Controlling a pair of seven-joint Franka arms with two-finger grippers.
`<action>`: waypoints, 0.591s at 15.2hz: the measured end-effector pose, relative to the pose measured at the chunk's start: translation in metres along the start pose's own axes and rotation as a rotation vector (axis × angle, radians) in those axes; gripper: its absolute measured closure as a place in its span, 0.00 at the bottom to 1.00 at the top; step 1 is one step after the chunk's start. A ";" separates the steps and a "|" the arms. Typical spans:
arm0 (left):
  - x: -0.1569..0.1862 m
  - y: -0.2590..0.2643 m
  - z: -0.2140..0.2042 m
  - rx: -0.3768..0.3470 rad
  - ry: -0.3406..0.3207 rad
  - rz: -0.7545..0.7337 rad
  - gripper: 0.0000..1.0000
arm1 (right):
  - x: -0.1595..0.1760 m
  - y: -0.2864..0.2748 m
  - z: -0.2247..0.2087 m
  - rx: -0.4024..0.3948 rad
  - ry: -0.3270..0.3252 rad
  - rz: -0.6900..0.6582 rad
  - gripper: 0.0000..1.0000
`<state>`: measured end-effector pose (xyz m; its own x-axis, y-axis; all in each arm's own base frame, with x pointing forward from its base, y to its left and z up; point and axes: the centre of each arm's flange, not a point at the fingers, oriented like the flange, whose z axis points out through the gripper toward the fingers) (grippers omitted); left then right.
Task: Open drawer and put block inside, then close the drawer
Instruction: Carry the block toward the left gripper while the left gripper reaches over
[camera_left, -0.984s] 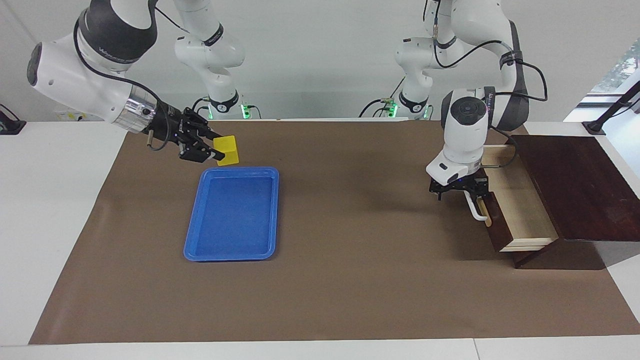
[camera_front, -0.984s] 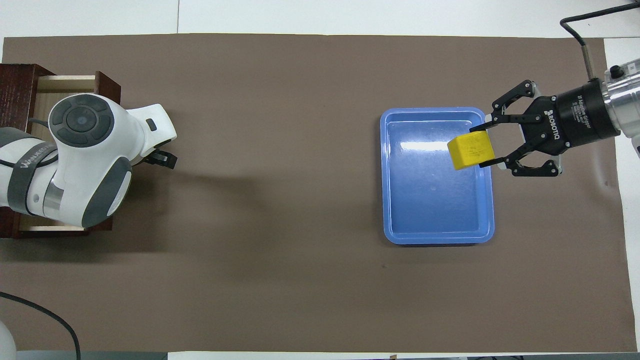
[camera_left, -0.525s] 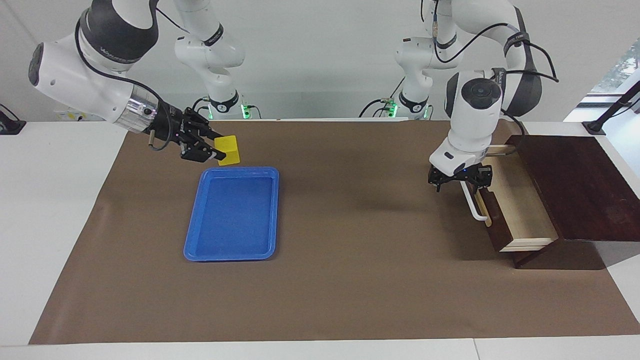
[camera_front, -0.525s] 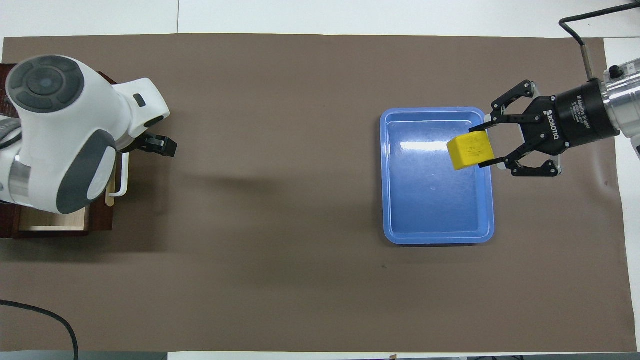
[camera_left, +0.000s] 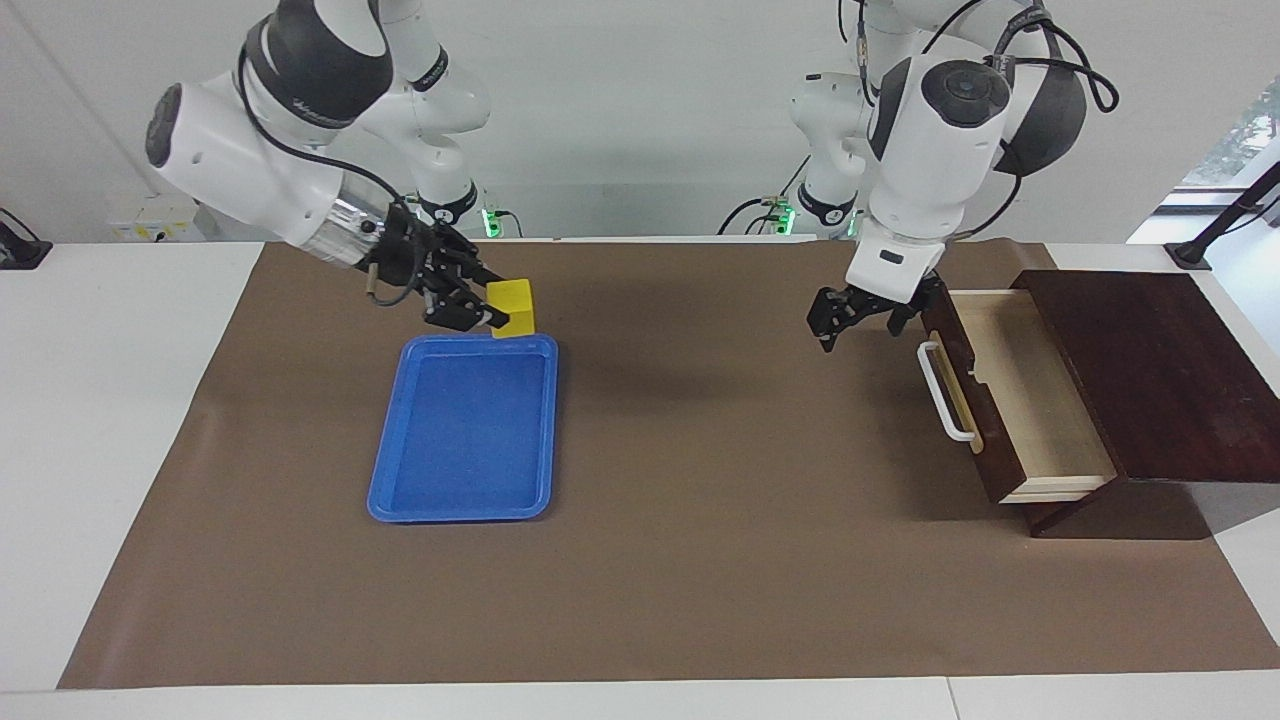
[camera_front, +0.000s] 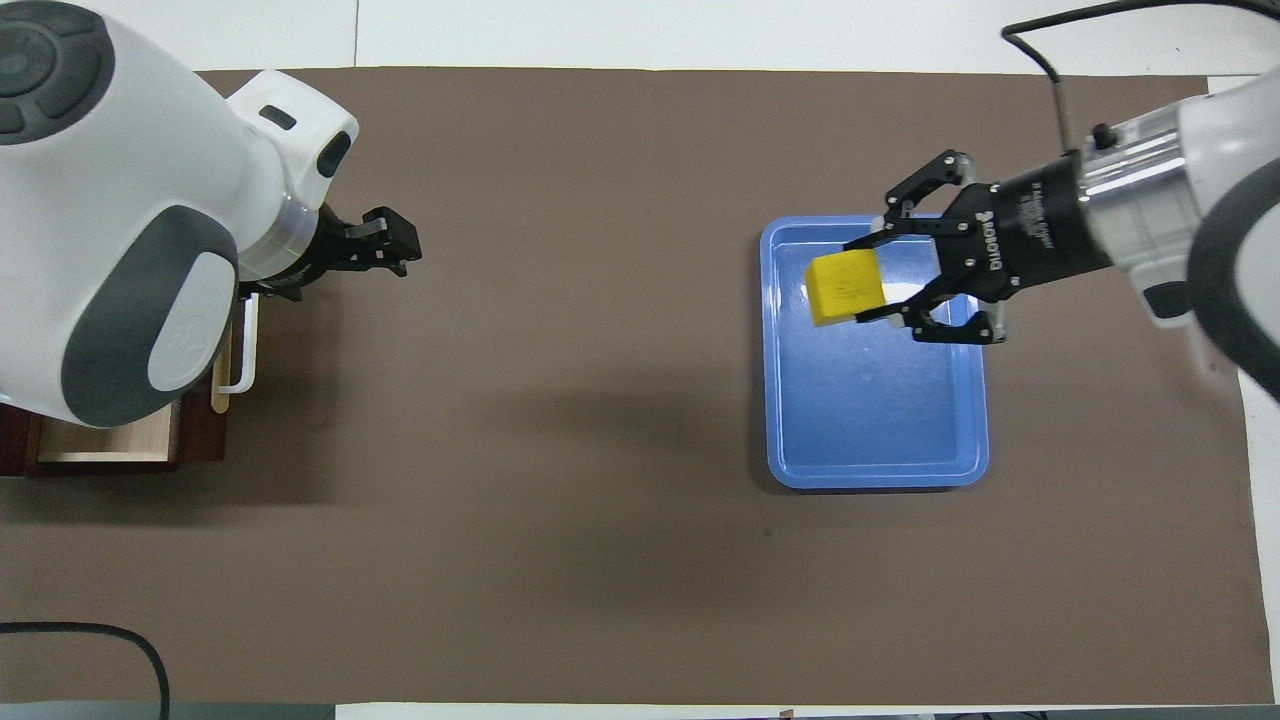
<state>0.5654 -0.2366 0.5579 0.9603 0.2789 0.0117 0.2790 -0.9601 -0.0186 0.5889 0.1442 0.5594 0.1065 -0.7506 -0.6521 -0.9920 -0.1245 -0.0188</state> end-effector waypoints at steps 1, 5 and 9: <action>-0.008 0.013 0.000 -0.012 -0.012 -0.114 0.00 | -0.014 -0.004 0.019 0.016 -0.010 0.017 0.45; -0.012 0.028 -0.003 -0.062 -0.055 -0.620 0.00 | -0.048 -0.014 0.090 0.050 -0.041 0.048 0.45; -0.009 0.032 -0.006 -0.082 -0.056 -0.977 0.00 | -0.056 -0.007 0.155 0.060 -0.049 0.067 0.45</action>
<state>0.5654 -0.2697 0.5630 0.3063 0.9499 -0.0624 0.9517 -0.3041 0.0431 0.5794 0.2874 0.4786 0.0374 -0.7229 -0.6899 -0.9992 -0.0348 -0.0176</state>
